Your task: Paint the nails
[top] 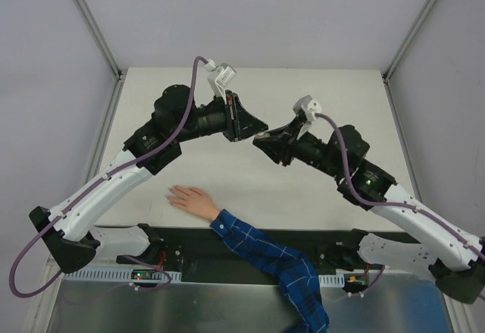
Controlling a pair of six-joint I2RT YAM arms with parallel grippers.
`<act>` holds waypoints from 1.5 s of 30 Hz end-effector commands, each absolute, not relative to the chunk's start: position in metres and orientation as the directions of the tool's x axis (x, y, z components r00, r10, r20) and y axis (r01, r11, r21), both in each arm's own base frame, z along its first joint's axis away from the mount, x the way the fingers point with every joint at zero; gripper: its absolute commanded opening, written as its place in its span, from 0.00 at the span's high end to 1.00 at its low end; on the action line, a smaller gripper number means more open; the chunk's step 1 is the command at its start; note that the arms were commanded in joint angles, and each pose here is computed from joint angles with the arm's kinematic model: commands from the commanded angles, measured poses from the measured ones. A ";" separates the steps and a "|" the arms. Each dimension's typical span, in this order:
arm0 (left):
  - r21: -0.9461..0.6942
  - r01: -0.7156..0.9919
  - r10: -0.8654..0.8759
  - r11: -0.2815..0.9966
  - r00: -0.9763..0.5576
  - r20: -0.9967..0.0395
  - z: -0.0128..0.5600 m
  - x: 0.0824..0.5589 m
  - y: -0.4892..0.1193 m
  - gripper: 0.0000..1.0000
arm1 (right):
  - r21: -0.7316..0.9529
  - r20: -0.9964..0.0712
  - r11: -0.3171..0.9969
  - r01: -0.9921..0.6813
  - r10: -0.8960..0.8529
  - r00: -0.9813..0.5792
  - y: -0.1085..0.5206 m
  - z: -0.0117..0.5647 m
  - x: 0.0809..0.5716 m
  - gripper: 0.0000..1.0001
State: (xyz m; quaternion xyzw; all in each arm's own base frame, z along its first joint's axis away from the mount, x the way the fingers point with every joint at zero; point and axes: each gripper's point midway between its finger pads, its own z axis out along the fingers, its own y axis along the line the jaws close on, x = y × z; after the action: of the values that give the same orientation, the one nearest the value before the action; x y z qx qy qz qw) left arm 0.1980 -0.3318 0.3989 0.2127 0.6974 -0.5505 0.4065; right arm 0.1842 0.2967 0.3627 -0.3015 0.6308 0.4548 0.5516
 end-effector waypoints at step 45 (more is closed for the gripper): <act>-0.512 0.859 -0.090 0.022 -0.508 -0.857 0.428 0.159 -0.304 0.57 | 0.234 -0.962 0.085 -0.969 0.168 -0.217 0.308 0.389 0.152 1.00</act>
State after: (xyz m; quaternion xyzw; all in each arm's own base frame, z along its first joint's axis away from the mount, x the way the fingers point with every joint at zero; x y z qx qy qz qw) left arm 0.1664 -0.3037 0.3908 0.2914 0.6677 -0.5921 0.3445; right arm 0.1550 0.3099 0.3627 -0.3752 0.5784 0.5460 0.4760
